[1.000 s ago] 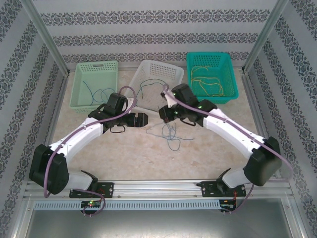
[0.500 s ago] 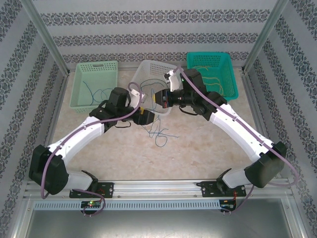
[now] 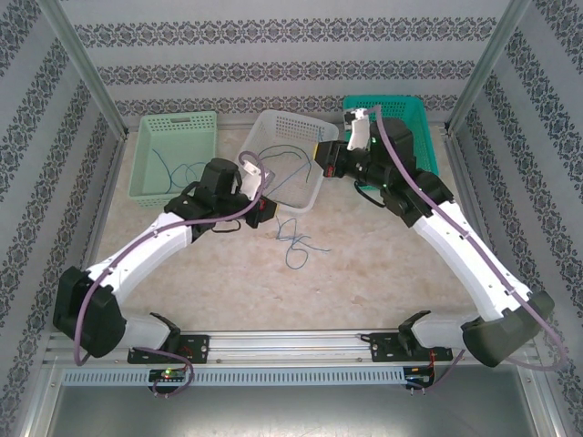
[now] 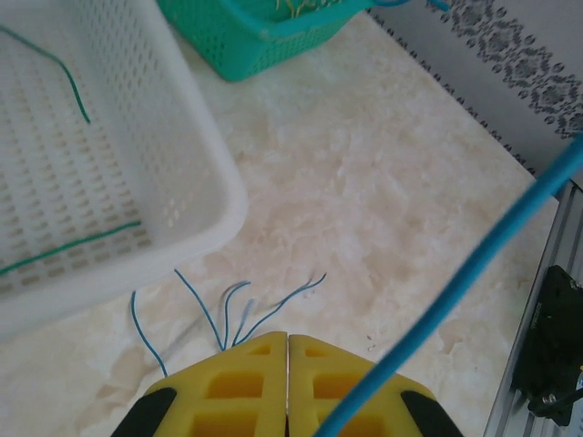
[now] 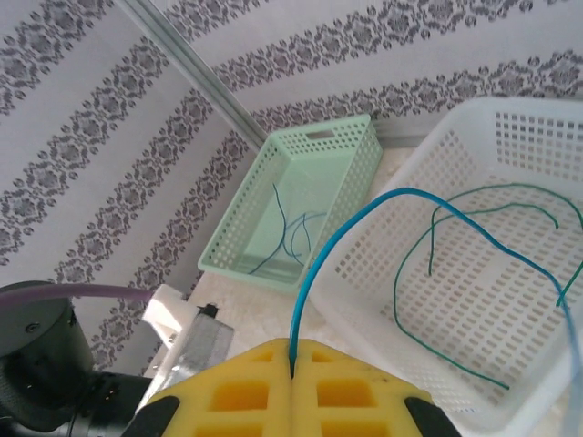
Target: Untangle the cables
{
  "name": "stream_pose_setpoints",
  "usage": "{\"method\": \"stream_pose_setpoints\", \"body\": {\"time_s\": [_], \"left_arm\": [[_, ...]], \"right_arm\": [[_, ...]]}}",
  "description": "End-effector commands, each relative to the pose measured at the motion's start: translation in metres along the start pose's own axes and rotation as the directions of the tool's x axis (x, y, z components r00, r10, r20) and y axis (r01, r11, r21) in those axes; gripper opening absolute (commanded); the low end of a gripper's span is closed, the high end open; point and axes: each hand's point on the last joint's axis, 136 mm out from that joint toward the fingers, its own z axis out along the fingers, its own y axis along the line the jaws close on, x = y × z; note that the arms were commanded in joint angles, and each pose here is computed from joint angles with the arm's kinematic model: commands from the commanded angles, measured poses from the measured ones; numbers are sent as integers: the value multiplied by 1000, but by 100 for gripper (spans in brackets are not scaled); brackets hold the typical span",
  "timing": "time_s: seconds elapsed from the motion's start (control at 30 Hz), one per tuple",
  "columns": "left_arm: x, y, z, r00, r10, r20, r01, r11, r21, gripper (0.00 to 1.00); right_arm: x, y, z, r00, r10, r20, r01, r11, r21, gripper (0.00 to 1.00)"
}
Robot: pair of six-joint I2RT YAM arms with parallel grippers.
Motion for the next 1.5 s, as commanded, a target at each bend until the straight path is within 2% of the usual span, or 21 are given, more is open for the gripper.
{"method": "stream_pose_setpoints", "body": {"time_s": [0.0,0.17,0.2,0.23,0.3,0.37,0.43,0.5,0.6,0.73,0.8,0.9,0.97,1.13,1.27,1.47], "left_arm": [[-6,-1,-17,999,33,19,-32,998,-46,0],[-39,-13,-38,990,70,120,-64,996,-56,0],[-47,-16,-45,986,80,144,-71,995,-64,0],[-54,-18,-51,983,90,161,-79,994,-73,0],[-66,-20,-64,977,111,182,-92,990,-109,0],[-76,-20,-79,972,141,189,-111,980,-162,0],[-92,-17,-99,964,176,200,-128,964,-234,0],[-104,-20,-113,956,207,208,-149,954,-261,0],[-115,-30,-127,949,223,224,-163,953,-256,0],[-123,-30,-138,940,221,259,-144,947,-287,0],[-127,-21,-147,935,231,268,-129,927,-353,0],[-134,2,-165,930,264,254,-110,863,-493,0],[-137,24,-174,934,289,210,-113,798,-592,0],[-144,83,-188,958,251,136,-76,682,-728,0],[-145,139,-197,982,160,105,-15,607,-794,0],[-152,193,-213,988,69,141,77,566,-820,0]], "right_arm": [[-39,7,-19,988,-40,149,38,999,18,0],[-40,17,-17,988,-45,147,49,999,-21,0],[-40,18,-17,987,-53,150,57,998,-20,4],[-40,17,-16,987,-57,148,60,998,-16,10],[-34,13,-10,992,-51,117,53,999,-8,29],[-21,10,2,997,-38,60,40,999,-21,35],[-5,4,18,1000,-7,-3,7,999,-31,53],[7,-3,30,999,12,-45,-13,1000,-26,56],[20,-18,41,997,17,-71,-16,1000,15,74],[50,-27,55,988,-14,-151,16,1000,11,76],[74,-37,62,977,-21,-213,30,999,39,76],[102,-52,69,963,16,-271,3,997,73,76],[112,-56,71,959,43,-280,-22,997,78,76],[120,-59,72,953,53,-298,-28,996,86,77],[121,-62,69,953,53,-300,-24,995,101,77],[124,-72,61,953,66,-297,-28,991,131,78]]}}
